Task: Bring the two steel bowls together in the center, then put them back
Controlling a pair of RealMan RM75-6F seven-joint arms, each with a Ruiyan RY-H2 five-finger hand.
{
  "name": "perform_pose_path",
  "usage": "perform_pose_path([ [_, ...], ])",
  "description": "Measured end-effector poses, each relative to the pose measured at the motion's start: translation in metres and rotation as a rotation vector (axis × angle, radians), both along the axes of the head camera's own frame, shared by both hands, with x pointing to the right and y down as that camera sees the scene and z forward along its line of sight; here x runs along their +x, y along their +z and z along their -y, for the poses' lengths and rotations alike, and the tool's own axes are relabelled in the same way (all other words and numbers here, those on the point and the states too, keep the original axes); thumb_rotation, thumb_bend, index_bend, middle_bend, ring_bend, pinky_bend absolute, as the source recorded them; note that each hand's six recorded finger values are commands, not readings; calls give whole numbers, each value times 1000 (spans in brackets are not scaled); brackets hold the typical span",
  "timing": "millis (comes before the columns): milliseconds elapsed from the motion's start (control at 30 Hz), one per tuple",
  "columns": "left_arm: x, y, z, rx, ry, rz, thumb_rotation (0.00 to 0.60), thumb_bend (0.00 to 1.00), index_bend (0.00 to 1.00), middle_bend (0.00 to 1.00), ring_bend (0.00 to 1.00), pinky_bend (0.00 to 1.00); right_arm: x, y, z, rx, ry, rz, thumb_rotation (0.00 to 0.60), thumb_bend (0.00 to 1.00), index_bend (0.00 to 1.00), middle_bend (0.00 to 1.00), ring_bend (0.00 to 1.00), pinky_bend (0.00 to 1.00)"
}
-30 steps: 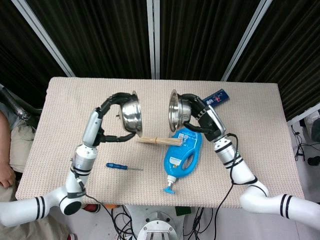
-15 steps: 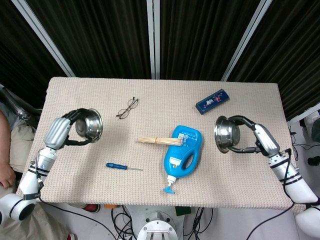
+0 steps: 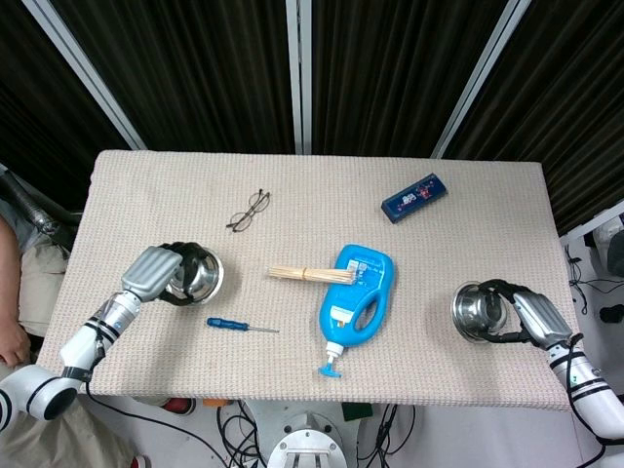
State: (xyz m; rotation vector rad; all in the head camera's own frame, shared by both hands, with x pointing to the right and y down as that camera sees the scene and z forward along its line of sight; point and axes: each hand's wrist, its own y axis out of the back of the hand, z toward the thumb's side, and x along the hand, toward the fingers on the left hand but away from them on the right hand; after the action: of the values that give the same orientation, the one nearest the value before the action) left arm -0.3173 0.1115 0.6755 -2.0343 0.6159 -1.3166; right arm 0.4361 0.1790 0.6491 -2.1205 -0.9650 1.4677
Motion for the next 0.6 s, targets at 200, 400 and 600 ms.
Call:
perform_pose_path([
  [200,3,9,-6,-51,32,34,600,70,0,20,151,316,-7,7,-1,-39,-64,-43,600,99,0,0,0,0],
  [400,0,0,-2,8,7,9,600,41,0,0,82,271,-7,-1,4,18,-47,-53,600,9,0,0,0,0],
  [600,-13,-11,-5,19,-27,14,600,33,0,0,6,227,-2,-12,3,47,-13,-47,600,7,0,0,0,0],
])
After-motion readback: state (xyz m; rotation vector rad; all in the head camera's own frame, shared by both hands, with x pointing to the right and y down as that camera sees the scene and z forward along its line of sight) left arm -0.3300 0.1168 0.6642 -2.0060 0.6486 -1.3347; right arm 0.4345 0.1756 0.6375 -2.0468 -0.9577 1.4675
